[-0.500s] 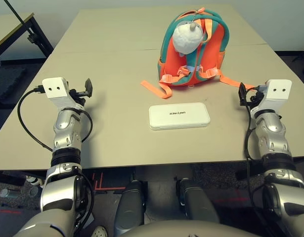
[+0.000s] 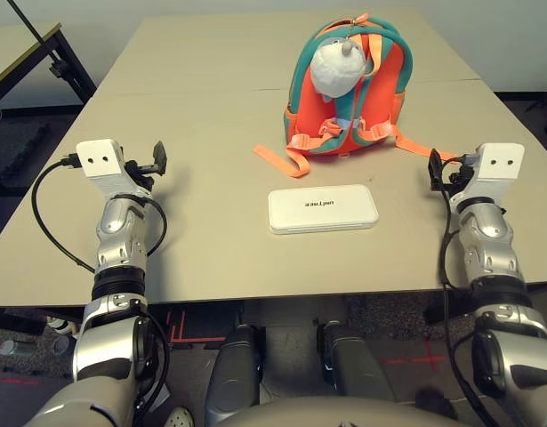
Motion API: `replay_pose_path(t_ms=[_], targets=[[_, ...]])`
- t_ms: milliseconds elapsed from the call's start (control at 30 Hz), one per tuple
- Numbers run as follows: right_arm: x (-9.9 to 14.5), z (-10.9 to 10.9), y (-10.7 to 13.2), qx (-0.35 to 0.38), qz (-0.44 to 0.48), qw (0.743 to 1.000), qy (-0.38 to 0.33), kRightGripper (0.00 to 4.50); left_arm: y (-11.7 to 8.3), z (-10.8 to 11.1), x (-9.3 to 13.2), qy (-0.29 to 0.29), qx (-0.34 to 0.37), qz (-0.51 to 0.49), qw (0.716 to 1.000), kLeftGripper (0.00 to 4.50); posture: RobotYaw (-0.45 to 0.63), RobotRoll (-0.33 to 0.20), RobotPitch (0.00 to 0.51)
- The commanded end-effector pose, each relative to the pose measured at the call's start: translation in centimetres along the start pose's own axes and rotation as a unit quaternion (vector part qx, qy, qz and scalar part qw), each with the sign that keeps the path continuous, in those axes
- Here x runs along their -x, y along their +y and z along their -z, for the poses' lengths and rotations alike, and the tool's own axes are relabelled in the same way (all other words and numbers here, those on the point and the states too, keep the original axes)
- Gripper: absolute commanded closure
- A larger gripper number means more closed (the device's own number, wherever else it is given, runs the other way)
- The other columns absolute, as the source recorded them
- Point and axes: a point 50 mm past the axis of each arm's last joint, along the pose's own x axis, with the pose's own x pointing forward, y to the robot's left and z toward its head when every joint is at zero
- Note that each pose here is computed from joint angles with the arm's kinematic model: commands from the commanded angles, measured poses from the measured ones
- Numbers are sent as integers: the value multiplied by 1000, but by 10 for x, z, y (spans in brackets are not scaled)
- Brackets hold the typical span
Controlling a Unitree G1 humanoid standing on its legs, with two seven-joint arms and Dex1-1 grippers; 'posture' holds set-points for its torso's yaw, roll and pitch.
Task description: Put the pencil case into the backpack and zip it.
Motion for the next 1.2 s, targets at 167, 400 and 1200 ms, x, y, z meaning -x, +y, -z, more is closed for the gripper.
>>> replay_pose_path(t_ms=[167,400,1200], targets=[[-1,1,5,1,-9,1000,-1,54,-13,-10,-3,3,5,52,999,0,5,0,116],[-4,-6,15,5,-57,998,-10,54,-34,-18,-1,42,36,128,990,0,10,0,118],[23,-18,48,167,-318,933,-7,54,-101,-18,40,385,332,338,791,0,-52,0,108]])
